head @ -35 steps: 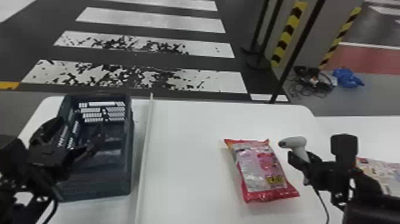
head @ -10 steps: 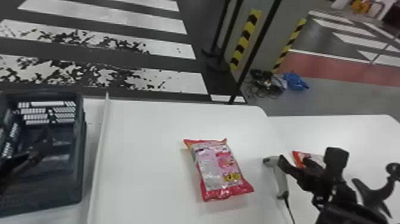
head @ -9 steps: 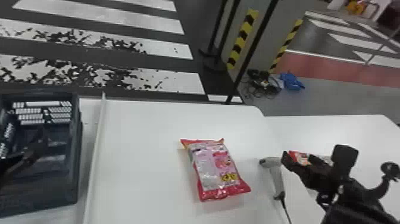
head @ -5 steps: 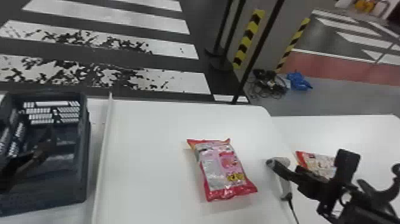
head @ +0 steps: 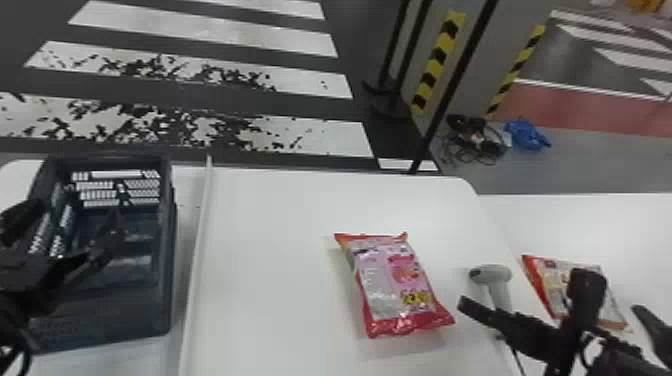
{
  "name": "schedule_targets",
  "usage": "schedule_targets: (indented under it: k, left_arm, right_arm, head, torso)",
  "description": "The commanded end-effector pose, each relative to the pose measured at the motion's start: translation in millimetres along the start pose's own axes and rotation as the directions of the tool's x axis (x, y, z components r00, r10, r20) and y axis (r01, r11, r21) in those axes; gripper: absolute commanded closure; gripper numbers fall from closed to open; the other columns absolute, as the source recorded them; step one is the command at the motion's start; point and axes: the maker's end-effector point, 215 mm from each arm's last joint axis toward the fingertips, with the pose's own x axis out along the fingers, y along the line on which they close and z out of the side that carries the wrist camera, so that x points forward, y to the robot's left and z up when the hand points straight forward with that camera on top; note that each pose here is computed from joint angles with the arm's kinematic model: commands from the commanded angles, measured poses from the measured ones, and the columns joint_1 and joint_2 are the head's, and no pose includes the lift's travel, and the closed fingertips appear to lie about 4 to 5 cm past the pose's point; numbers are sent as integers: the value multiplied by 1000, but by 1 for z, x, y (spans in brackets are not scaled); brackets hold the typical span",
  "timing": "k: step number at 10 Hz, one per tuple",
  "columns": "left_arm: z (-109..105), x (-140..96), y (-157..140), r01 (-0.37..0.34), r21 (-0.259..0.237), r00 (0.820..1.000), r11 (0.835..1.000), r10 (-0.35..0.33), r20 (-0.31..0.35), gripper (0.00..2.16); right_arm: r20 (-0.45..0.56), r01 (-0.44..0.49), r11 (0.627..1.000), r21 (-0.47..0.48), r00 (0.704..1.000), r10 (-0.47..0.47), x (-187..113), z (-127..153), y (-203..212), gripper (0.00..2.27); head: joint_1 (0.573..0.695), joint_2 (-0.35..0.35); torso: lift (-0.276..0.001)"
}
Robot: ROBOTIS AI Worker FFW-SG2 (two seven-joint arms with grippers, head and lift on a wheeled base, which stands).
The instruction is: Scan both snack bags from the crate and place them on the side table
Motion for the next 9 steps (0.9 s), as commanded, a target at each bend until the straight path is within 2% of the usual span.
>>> schedule_targets:
  k: [1,6,9]
  left_arm:
    - [0,0,-1,1,-2,1000,1000,-1,0,100]
    - [-3,0,0,0,-2,1000,1000,0,-3,100]
    - [-4,-1,2,-3,-2,1000,1000,3,-4,100]
  right_arm:
    - [-35,-20,999,50,999,21,3,-9,7,66]
    - [-111,-91,977,191,987,114,17,-31,31,66]
    - [-131,-103,972,212,982,132,25,-38,37,66]
  head:
    - [695,-252]
    - [695,-210]
    - [695,-193]
  torso:
    - [-98]
    - [-98]
    - [-98]
